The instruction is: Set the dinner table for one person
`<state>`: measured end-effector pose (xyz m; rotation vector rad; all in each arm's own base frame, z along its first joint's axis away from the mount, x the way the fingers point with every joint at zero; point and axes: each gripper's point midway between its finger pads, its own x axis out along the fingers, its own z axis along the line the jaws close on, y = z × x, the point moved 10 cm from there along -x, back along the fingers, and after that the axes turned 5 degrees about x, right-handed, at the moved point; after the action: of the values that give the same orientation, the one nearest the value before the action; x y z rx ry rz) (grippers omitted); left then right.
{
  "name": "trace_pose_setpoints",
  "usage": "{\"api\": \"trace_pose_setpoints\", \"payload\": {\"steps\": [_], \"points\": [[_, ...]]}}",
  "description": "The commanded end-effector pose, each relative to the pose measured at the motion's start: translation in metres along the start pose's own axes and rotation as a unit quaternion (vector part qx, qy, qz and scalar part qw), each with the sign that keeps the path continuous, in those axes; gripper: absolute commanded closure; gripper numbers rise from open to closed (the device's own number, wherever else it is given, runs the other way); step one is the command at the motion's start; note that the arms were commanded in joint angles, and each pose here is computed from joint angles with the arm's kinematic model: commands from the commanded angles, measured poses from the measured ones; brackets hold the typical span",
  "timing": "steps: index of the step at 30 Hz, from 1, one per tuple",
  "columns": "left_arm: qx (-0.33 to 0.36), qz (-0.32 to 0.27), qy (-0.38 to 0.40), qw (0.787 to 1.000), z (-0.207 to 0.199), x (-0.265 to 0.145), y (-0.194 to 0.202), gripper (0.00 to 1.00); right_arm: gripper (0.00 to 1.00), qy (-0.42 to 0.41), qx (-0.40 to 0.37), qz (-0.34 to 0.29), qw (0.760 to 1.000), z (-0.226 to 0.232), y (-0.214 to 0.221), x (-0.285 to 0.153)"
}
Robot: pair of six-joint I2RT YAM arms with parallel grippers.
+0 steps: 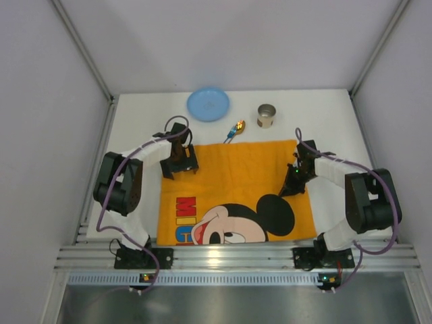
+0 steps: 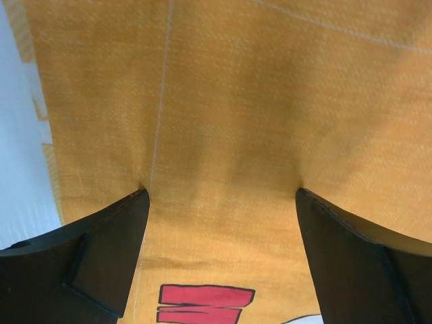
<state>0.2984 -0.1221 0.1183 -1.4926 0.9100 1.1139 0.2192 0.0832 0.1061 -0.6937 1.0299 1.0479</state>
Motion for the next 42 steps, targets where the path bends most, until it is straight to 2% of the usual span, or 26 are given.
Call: {"api": "trace_pose_setpoints", "payload": {"steps": [1, 8, 11, 14, 15, 18, 19, 22, 26, 30, 35, 42], "points": [[-0.006, -0.021, 0.008, 1.0, 0.004, 0.009, -0.015, 0.05, 1.0, 0.024, 0.003, 0.005, 1.0, -0.013, 0.016, 0.008], [-0.005, -0.013, 0.0, 1.0, 0.01, 0.028, -0.025, 0.06, 1.0, 0.024, -0.007, 0.001, 1.0, -0.007, 0.01, 0.002], [-0.005, -0.01, 0.0, 1.0, 0.011, 0.031, -0.033, 0.07, 0.94, 0.012, -0.018, -0.012, 1.0, 0.009, 0.0, -0.016], [-0.011, -0.017, 0.009, 1.0, 0.007, 0.014, -0.042, 0.08, 0.68, -0.01, -0.045, -0.046, 0.998, 0.038, -0.014, -0.044], [-0.014, -0.032, 0.016, 0.999, 0.006, -0.002, -0.047, 0.08, 0.48, -0.027, -0.061, -0.069, 0.995, 0.057, -0.023, -0.058], [-0.008, -0.082, 0.03, 0.996, 0.0, -0.04, -0.059, 0.07, 0.29, -0.05, -0.084, -0.099, 0.99, 0.091, -0.037, -0.083], [0.003, -0.093, 0.036, 0.995, -0.001, -0.049, -0.062, 0.07, 0.26, -0.058, -0.087, -0.104, 0.989, 0.1, -0.039, -0.088], [0.036, -0.135, 0.072, 0.988, -0.017, -0.071, -0.079, 0.07, 0.24, -0.078, -0.101, -0.107, 0.986, 0.127, -0.049, -0.099], [0.095, -0.15, 0.1, 0.979, -0.058, -0.073, -0.101, 0.07, 0.23, -0.082, -0.11, -0.103, 0.985, 0.136, -0.049, -0.104], [0.126, -0.164, 0.139, 0.968, -0.107, -0.059, -0.132, 0.09, 0.23, -0.071, -0.104, -0.097, 0.987, 0.117, -0.028, -0.107], [0.13, -0.182, 0.205, 0.953, -0.139, -0.042, -0.154, 0.09, 0.23, -0.049, -0.084, -0.081, 0.992, 0.085, 0.006, -0.104], [0.171, -0.182, 0.213, 0.945, -0.176, 0.003, -0.154, 0.09, 0.23, -0.027, -0.049, -0.088, 0.995, 0.048, 0.049, -0.115]]}}
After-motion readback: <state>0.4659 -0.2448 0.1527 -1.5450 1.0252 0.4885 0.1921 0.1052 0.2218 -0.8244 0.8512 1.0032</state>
